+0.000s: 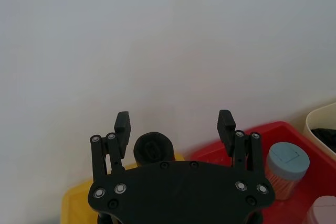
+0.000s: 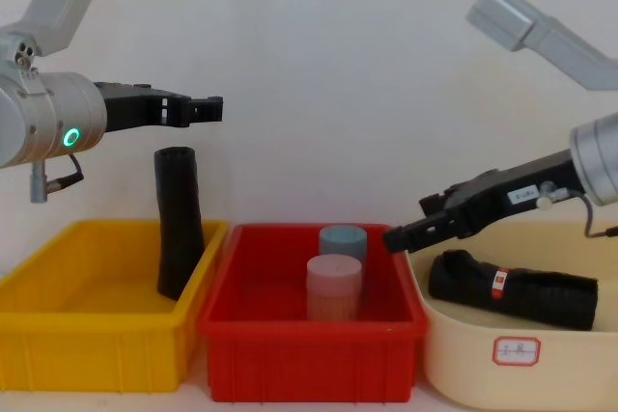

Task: Pick up the garbage bag with the one hand and transfer it to the other hand.

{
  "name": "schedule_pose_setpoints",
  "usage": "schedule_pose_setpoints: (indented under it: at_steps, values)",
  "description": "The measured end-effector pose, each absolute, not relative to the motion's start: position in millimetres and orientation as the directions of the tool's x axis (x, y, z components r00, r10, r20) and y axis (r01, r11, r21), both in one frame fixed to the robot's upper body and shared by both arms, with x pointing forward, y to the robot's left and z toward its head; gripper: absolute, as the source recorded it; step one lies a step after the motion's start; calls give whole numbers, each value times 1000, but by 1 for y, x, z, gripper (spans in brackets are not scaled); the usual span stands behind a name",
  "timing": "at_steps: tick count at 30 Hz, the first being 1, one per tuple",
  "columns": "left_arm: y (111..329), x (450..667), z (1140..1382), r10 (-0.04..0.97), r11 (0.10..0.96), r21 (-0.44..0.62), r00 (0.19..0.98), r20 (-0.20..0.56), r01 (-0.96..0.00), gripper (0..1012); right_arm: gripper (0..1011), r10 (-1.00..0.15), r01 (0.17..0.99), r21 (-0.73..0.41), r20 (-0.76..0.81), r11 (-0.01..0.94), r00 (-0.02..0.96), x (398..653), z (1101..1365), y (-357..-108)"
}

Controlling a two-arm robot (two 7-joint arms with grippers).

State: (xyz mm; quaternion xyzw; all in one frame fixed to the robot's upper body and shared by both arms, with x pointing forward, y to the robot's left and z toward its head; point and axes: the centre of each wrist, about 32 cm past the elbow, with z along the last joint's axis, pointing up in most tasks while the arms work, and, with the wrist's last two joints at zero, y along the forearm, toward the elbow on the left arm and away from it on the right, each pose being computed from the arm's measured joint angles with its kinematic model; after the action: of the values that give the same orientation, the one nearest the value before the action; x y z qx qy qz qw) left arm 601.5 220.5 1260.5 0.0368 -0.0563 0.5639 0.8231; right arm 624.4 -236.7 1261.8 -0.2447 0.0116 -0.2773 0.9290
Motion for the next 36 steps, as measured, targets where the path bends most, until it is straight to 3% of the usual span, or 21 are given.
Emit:
schedule_pose_setpoints:
  at_steps: [12, 36]
  values:
    - [221, 602, 1261, 924, 361, -3, 358, 134, -932, 1002, 1000, -482, 470, -500, 115, 727, 868, 631, 1261, -215]
    - [221, 602, 1261, 924, 361, -3, 358, 134, -932, 1002, 1000, -489, 443, -542, 67, 714, 870, 650, 1243, -198]
